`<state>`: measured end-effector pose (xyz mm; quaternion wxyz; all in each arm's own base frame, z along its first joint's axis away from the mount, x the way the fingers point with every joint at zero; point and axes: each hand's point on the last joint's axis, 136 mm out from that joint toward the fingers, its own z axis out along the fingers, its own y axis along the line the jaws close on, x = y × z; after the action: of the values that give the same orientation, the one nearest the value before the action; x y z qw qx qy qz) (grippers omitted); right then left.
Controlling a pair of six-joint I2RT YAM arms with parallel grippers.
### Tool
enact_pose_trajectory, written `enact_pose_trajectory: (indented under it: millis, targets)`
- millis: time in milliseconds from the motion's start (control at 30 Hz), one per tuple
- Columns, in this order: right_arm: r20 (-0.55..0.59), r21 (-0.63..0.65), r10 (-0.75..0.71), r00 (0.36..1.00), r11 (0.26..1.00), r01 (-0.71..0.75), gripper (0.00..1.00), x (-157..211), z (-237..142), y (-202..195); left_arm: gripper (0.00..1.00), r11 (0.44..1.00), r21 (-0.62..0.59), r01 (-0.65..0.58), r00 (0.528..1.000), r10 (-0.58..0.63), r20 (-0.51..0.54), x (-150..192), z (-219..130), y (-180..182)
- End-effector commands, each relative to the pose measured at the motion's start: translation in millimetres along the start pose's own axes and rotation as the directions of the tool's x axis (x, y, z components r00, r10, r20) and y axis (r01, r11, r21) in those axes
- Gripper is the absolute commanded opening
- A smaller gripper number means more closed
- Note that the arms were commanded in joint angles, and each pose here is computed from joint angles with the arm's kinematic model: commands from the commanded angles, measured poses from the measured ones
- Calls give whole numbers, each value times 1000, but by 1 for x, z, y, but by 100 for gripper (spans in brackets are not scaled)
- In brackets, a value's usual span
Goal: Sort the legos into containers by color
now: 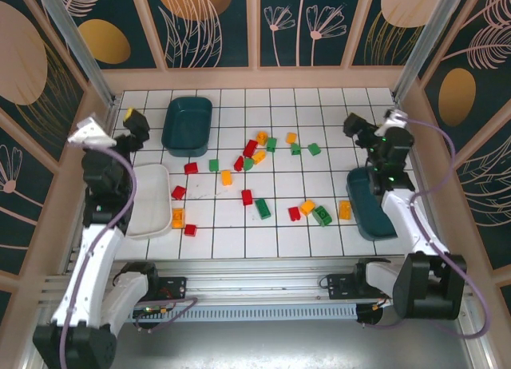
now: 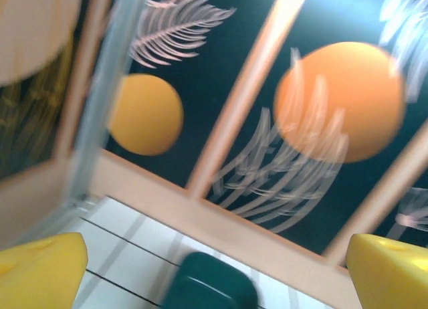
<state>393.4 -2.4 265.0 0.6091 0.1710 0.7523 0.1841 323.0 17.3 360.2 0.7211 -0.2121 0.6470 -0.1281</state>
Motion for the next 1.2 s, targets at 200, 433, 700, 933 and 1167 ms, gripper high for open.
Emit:
enact_pose_trajectory:
  millis: [200, 433, 700, 933, 1167]
  targets:
    - [-304, 145, 151, 941, 983, -110, 83, 62, -15, -6, 61, 966, -256, 39, 802, -184, -569, 161, -35, 62]
    - [-370, 150, 126, 921, 986, -75, 78, 95, -18, -5, 59, 926, -366, -95, 678, -209, -705, 220, -44, 99]
    - [-413, 197, 122, 903, 979, -42, 74, 116, -25, -20, 55, 937, -305, -172, 604, -144, -784, 251, -43, 96]
    - [-472, 201, 183, 863, 975, -97, 70, 139, -32, -28, 53, 922, -294, -250, 585, -98, -805, 265, -40, 101]
    - [-496, 283, 194, 847, 958, -53, 68, 160, -40, -54, 43, 925, -265, -274, 575, -63, -816, 273, -33, 103]
